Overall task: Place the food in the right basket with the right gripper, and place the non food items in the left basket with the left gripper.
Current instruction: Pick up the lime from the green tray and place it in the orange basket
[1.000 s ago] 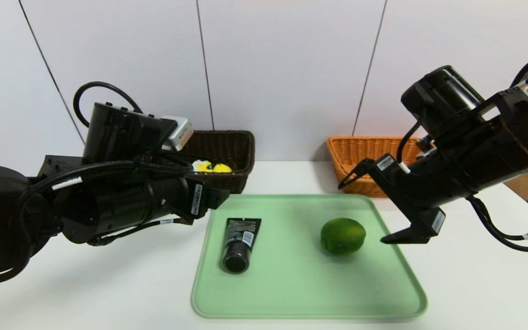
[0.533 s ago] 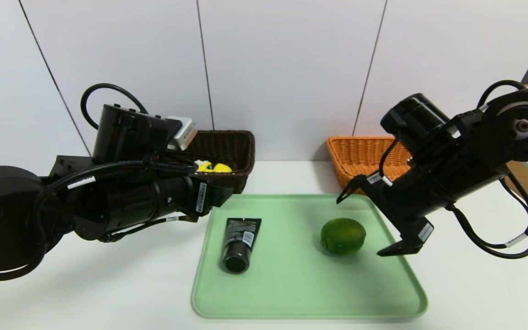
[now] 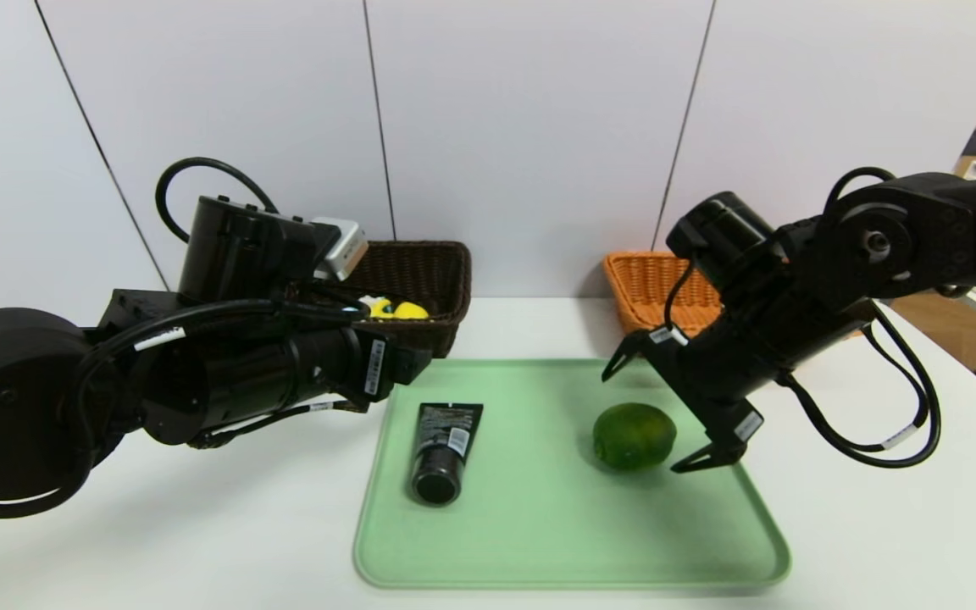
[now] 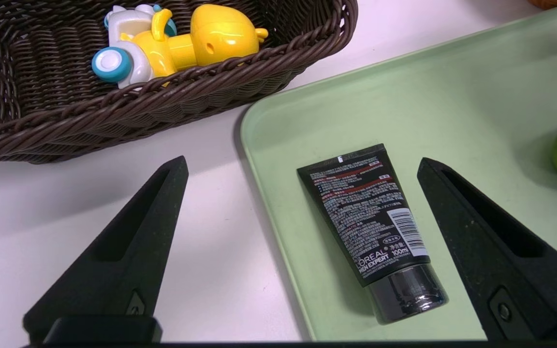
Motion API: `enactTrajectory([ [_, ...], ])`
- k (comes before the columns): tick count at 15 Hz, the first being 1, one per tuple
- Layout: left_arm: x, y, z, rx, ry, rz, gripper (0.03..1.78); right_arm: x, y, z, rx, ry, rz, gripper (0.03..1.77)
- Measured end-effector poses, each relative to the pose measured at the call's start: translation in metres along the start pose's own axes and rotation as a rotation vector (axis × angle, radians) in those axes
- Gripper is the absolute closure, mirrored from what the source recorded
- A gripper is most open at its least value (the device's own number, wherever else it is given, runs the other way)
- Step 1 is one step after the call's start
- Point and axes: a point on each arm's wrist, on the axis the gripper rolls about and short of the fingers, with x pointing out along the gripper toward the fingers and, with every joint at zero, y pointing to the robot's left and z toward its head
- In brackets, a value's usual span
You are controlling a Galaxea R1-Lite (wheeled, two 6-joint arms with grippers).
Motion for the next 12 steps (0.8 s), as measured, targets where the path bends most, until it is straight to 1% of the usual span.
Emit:
enactTrajectory([
  [4, 0.000, 0.000, 0.000, 0.000, -0.002, 0.000, 0.12, 0.013, 0.003, 0.002, 0.015, 0.013, -0.032, 0.09],
  [9, -0.001, 0.000, 0.001, -0.002, -0.008, 0.000, 0.12, 0.026, 0.002, 0.002, 0.025, 0.044, -0.099, 0.09],
  [12, -0.001, 0.000, 0.002, -0.002, -0.010, -0.001, 0.12, 0.031, 0.002, 0.002, 0.026, 0.047, -0.114, 0.09],
])
